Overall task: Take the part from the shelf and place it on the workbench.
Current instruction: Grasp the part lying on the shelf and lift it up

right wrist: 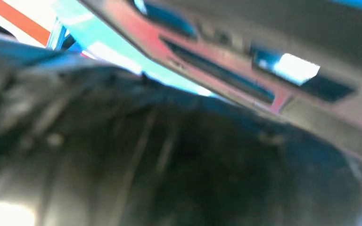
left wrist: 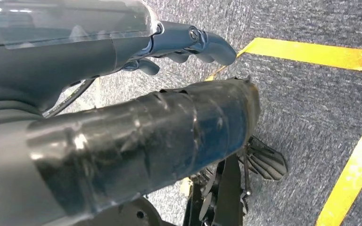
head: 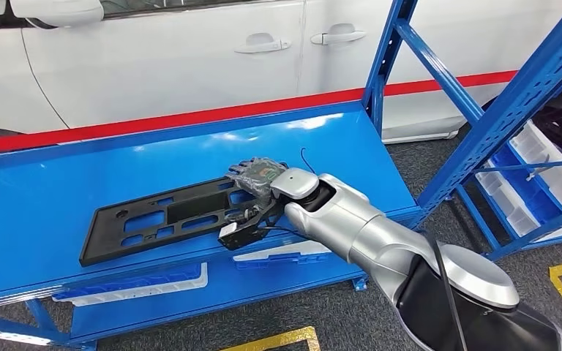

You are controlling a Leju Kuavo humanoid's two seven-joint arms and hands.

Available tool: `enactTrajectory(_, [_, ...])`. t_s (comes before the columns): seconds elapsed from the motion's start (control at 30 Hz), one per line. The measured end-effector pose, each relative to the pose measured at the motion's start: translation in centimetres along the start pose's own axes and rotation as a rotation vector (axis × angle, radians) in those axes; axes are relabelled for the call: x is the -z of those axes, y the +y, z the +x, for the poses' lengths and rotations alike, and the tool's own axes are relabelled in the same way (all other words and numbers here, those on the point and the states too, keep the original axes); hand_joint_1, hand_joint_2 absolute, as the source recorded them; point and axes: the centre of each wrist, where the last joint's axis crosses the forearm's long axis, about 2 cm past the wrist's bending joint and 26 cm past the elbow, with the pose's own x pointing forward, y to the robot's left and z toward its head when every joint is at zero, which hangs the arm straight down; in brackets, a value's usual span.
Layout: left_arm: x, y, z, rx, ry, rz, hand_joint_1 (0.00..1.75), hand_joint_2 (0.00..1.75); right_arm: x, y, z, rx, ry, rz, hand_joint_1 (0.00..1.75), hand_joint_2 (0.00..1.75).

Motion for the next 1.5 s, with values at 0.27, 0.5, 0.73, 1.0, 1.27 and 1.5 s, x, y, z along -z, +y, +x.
enactTrajectory(0.27, [0.2,1.4,0.3,0.038,0.057,0.09,0.0,0.0,0.4,3.6,0.8,0.073,-0.047,-0.004,0.0,0.0])
enactTrajectory(0.5, [0.3,2.4,0.7,0.041,0.049,0.11,0.0,0.0,0.5,5.3,1.1,0.098,-0.055,0.018,0.0,0.0])
enactTrajectory(0.73, [0.4,2.6,0.9,0.038,0.043,0.115,0.0,0.0,0.5,5.4,1.1,0.102,-0.055,0.023,0.0,0.87])
enactTrajectory(1.0, [0.4,2.5,0.8,0.02,0.022,0.087,0.0,0.0,0.5,5.7,1.0,0.094,-0.035,0.032,1.75,1.75])
enactTrajectory(1.27, [0.3,1.4,0.6,0.0,-0.026,0.033,0.0,0.0,0.3,2.2,0.1,0.036,0.021,0.022,1.75,1.75])
enactTrajectory(1.5, [0.2,1.0,0.5,0.0,-0.024,0.019,0.0,0.0,0.0,1.7,-0.3,0.009,0.037,-0.011,1.75,1.75])
